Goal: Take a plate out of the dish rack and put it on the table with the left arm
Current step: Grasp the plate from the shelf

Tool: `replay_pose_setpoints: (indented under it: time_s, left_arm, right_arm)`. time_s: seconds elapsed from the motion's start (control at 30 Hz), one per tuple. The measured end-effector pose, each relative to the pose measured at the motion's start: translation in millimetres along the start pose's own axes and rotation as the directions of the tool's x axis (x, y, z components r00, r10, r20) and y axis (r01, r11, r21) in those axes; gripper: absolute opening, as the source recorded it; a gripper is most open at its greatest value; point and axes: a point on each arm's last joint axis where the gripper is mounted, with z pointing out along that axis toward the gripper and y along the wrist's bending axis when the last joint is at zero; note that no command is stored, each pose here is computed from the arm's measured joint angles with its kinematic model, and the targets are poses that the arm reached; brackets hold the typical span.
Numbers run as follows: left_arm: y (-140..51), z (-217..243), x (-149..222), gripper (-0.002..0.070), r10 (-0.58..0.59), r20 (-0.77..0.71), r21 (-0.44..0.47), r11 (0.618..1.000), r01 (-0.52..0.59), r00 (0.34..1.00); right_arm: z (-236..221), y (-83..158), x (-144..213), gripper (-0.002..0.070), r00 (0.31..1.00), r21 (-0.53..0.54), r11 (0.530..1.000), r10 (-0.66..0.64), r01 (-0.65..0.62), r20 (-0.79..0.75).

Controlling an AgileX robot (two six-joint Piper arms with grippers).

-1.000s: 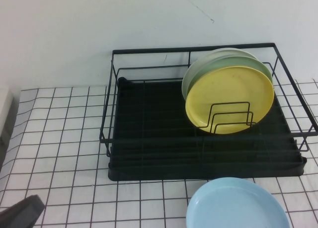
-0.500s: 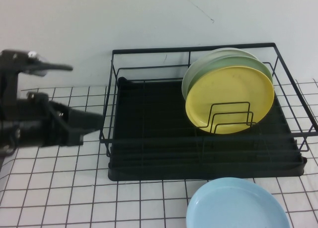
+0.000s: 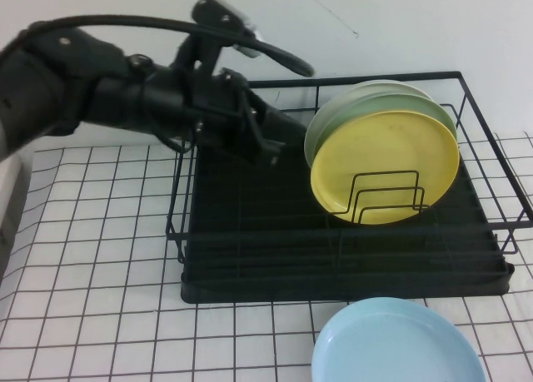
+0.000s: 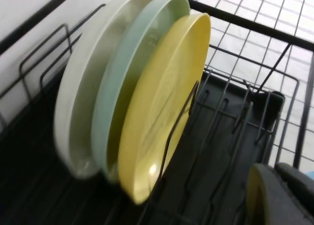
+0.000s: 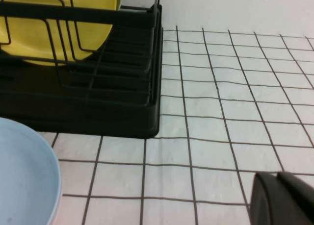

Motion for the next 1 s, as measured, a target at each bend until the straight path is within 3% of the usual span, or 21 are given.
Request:
replay_pose_setpoints:
  time_s: [0.17,0.37,0.43,0.7,1.0]
  left_arm:
    - [1.8,39,-8,0.0044,0.192,-0.007,0.062,0.98,-0.191,0.981]
    - [9.7,71,-14,0.0314,0.354,0.01,0.078,0.932,-0.354,0.935]
    - [17.3,81,-13,0.0358,0.366,0.008,0.061,0.929,-0.366,0.93]
    - [42.5,109,-8,0.0365,0.366,-0.001,0.0,0.931,-0.366,0.931]
    - [49.9,123,2,0.0363,0.352,-0.007,0.016,0.936,-0.352,0.936]
  right_arm:
    - [0,0,0,-0.0001,1.0,0.0,1.0,0.0,0.0,0.0]
    - [0,0,0,-0.0001,1.0,0.0,1.0,0.0,0.0,0.0]
    - [0,0,0,-0.0001,1.0,0.0,1.0,0.0,0.0,0.0]
    - [0,0,0,-0.0001,1.0,0.0,1.0,0.0,0.0,0.0]
    - [0,0,0,-0.0001,1.0,0.0,1.0,0.0,0.0,0.0]
